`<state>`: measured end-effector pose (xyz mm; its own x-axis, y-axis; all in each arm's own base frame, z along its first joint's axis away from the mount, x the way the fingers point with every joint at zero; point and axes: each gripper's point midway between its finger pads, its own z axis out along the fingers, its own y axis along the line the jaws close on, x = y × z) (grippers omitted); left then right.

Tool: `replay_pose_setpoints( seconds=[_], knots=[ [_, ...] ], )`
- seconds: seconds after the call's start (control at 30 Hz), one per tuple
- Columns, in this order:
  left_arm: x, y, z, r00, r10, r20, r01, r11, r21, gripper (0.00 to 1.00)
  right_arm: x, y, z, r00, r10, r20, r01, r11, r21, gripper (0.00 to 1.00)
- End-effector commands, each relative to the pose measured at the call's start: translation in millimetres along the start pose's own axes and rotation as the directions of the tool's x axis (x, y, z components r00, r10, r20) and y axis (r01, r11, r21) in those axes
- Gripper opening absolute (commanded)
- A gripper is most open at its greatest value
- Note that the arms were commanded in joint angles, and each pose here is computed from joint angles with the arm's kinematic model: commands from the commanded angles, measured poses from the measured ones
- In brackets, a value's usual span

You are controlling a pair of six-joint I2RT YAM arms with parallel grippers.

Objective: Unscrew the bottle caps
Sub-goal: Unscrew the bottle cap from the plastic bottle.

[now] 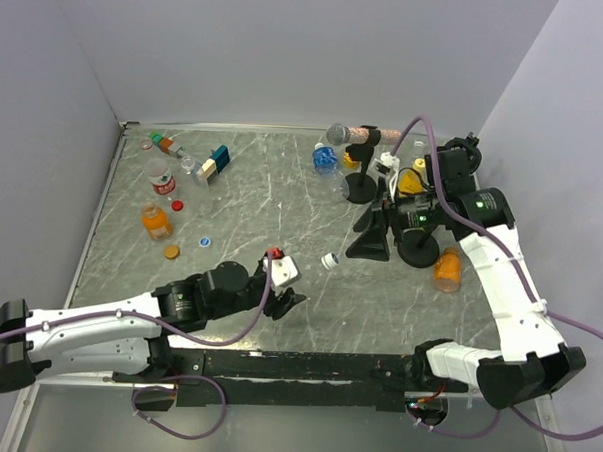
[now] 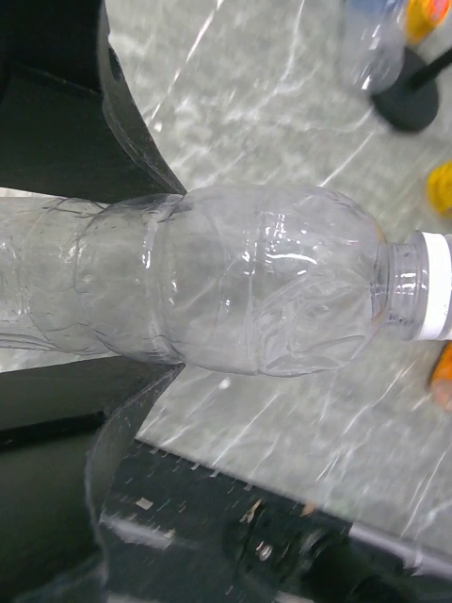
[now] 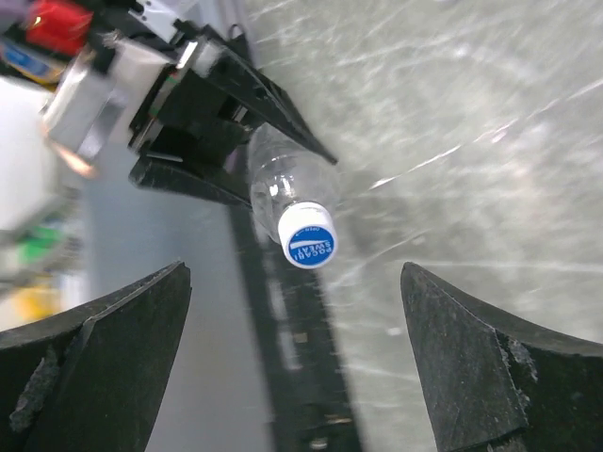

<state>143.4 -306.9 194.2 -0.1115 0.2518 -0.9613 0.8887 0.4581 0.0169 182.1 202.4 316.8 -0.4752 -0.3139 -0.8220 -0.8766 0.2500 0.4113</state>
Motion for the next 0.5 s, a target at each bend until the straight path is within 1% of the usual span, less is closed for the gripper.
replay_pose_setpoints(
  seconds=[0.0, 0.1, 0.23, 0.47],
  knots=[
    [-31.3, 26.4, 3.5, 0.995, 0.078, 0.058, -0.062, 0.97, -0.235, 0.01, 20.0, 7.8, 9.7, 0.949, 0.31, -0.058, -0.313, 0.947, -0.069, 0.99],
    [-34.4, 23.9, 8.9, 0.994, 0.086, 0.073, -0.065, 0.964, -0.257, 0.01, 28.3, -5.3, 15.2, 0.935, 0.354, -0.036, -0.354, 0.935, -0.004, 0.99],
    [-37.4, 17.6, 17.0, 0.993, 0.089, 0.081, -0.066, 0.966, -0.25, 0.01, 41.0, -11.7, 22.9, 0.905, 0.418, -0.074, -0.42, 0.907, -0.013, 0.97],
    [-38.1, 6.0, 26.4, 0.992, 0.1, 0.077, -0.08, 0.971, -0.226, 0.01, 48.4, -17.2, 33.3, 0.885, 0.452, -0.107, -0.456, 0.89, -0.016, 0.91]
  ],
)
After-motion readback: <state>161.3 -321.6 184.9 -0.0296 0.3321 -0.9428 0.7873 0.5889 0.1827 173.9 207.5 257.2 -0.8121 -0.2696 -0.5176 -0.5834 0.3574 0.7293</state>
